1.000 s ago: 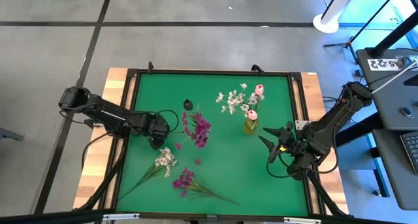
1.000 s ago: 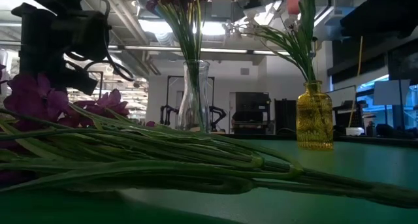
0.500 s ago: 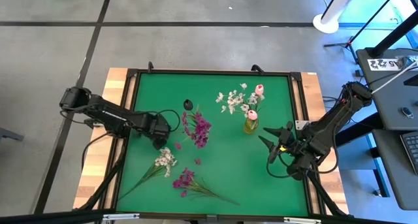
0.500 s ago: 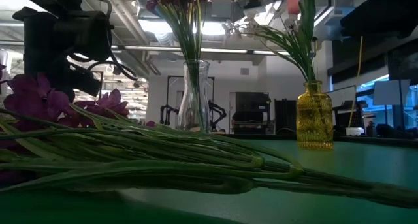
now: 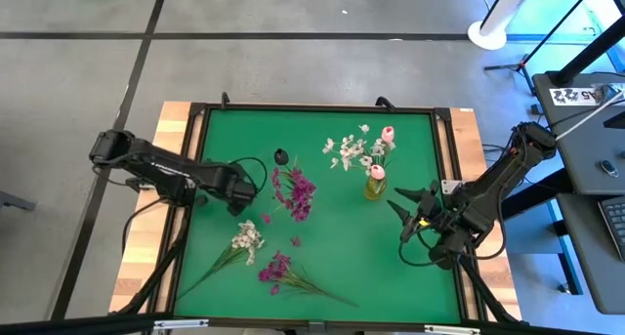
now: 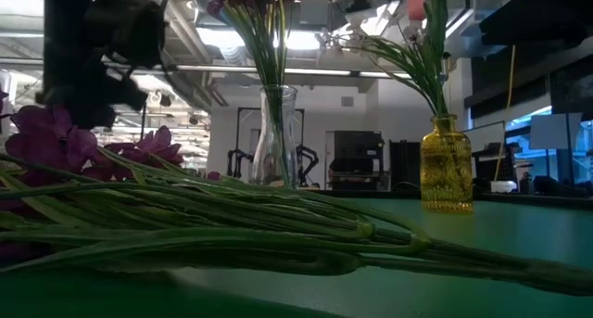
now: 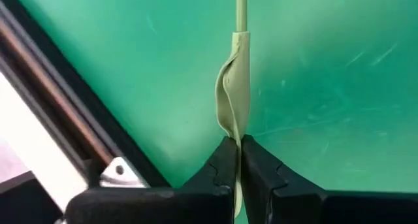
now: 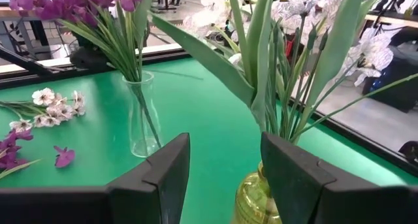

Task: Sort flowers into vase by color
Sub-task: Put the black tulip into the transparent vase

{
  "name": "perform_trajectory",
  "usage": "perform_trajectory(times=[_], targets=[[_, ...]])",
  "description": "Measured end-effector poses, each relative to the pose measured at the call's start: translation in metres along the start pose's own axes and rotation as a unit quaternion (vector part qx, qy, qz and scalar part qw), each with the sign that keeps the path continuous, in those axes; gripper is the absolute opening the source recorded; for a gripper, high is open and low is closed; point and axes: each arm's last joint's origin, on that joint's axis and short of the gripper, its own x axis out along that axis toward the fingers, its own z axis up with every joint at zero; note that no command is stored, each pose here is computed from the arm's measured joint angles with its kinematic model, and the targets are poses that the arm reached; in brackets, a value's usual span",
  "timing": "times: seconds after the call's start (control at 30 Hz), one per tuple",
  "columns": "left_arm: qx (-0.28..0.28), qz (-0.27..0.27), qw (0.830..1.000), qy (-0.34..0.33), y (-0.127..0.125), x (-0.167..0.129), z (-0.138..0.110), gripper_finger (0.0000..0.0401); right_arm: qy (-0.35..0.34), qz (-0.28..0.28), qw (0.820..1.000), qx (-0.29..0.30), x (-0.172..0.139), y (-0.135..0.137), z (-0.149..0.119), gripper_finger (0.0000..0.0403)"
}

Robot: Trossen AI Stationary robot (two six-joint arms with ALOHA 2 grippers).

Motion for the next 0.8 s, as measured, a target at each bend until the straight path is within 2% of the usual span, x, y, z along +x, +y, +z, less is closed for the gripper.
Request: perform_trajectory(times=[0.23,0.33,0.53,0.8], targets=[[-0.009,-0.025,0.999,-0.019,0.002,-0.05,0.018,0.0003,-0.01,-0.005,1.0,-0.015,0.0,0.0,0.001,0.0188],[-0.004,-0.03,0.999,-0.02,0.008,-0.076,0.022,0.0003,-0.011,-0.005,0.999,-0.04,-0.001,0.0,0.003,0.0188],[0.004,-0.052,0.998,-0.037,0.019,-0.122,0.023,0.0002,-0.017,0.007,0.996,-0.084,-0.007,0.011,0.037,0.0188],[0.043,-0.147,0.985,-0.079,0.024,-0.174,0.022,0.0002,-0.039,0.019,0.989,-0.139,-0.02,0.021,0.096,0.0188]])
